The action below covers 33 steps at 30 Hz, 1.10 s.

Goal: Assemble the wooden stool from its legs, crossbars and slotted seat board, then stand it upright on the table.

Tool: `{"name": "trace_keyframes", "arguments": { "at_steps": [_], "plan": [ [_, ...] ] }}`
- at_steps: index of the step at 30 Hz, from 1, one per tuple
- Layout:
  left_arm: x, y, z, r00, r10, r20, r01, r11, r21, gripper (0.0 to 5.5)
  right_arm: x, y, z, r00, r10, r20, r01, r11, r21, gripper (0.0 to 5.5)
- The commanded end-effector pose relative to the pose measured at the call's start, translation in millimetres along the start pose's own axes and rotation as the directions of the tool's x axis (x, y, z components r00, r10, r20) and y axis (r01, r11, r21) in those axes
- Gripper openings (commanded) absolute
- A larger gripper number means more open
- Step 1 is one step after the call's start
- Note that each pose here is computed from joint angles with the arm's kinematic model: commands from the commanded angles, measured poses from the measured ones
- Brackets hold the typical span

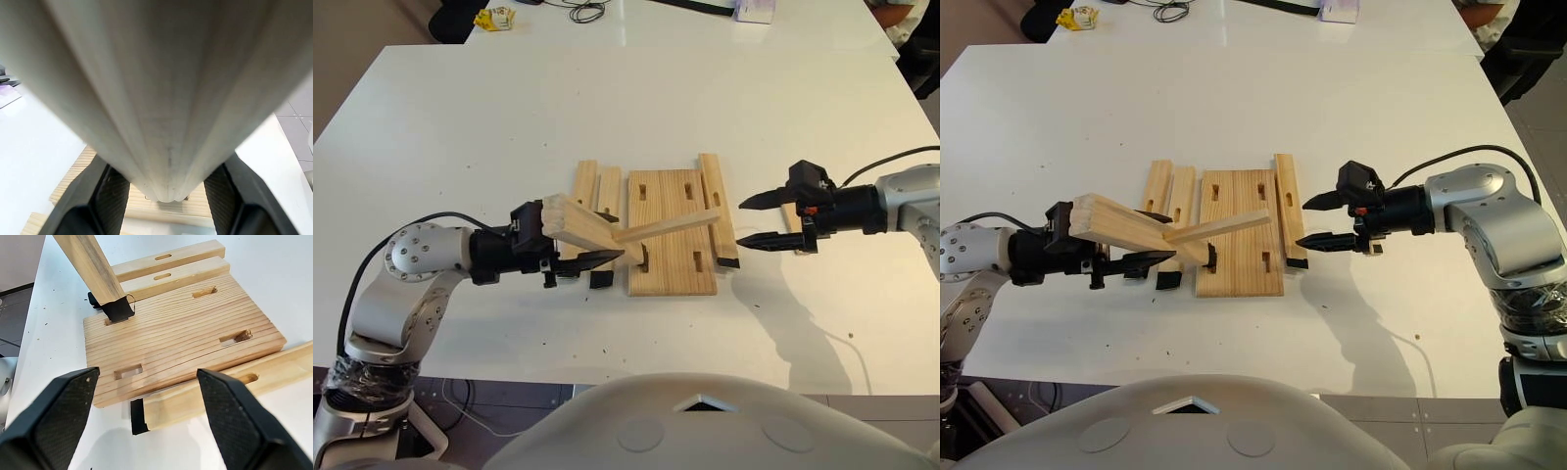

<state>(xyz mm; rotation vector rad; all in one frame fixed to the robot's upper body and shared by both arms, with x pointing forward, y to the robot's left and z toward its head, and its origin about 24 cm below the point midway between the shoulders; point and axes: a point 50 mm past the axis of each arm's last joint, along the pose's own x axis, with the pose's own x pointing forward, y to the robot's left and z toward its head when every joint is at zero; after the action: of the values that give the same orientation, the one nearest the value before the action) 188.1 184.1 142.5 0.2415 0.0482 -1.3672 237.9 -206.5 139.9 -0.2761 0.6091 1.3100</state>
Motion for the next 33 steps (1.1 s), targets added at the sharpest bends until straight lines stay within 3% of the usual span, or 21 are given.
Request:
{"name": "trace_keyframes", "arguments": {
  "at_steps": [1, 16, 25, 33],
  "plan": [
    [-2.4, 1.0, -0.2, 0.998, -0.037, -0.050, 0.035, 0.999, -0.029, 2.06, -2.0, 3.0, 1.9, 1.000, -0.019, 0.004, 0.019, 1.000, 0.000, 3.67],
    [6.6, 10.7, 30.3, 0.998, -0.058, 0.009, 0.058, 0.998, 0.003, 2.06, 1.8, 12.4, -5.1, 1.000, -0.024, 0.018, 0.023, 0.999, 0.036, 3.67],
    [5.6, 4.4, 25.8, 0.996, -0.093, -0.017, 0.093, 0.995, -0.023, 2.06, 3.5, 15.2, -6.1, 0.999, -0.028, 0.028, 0.026, 0.999, 0.046, 3.67],
    [0.5, 13.9, 22.5, 0.999, -0.029, -0.035, 0.027, 0.999, -0.035, 2.06, 5.9, 18.9, -8.5, 0.999, -0.028, 0.030, 0.026, 0.998, 0.058, 3.67]
  ]
}}
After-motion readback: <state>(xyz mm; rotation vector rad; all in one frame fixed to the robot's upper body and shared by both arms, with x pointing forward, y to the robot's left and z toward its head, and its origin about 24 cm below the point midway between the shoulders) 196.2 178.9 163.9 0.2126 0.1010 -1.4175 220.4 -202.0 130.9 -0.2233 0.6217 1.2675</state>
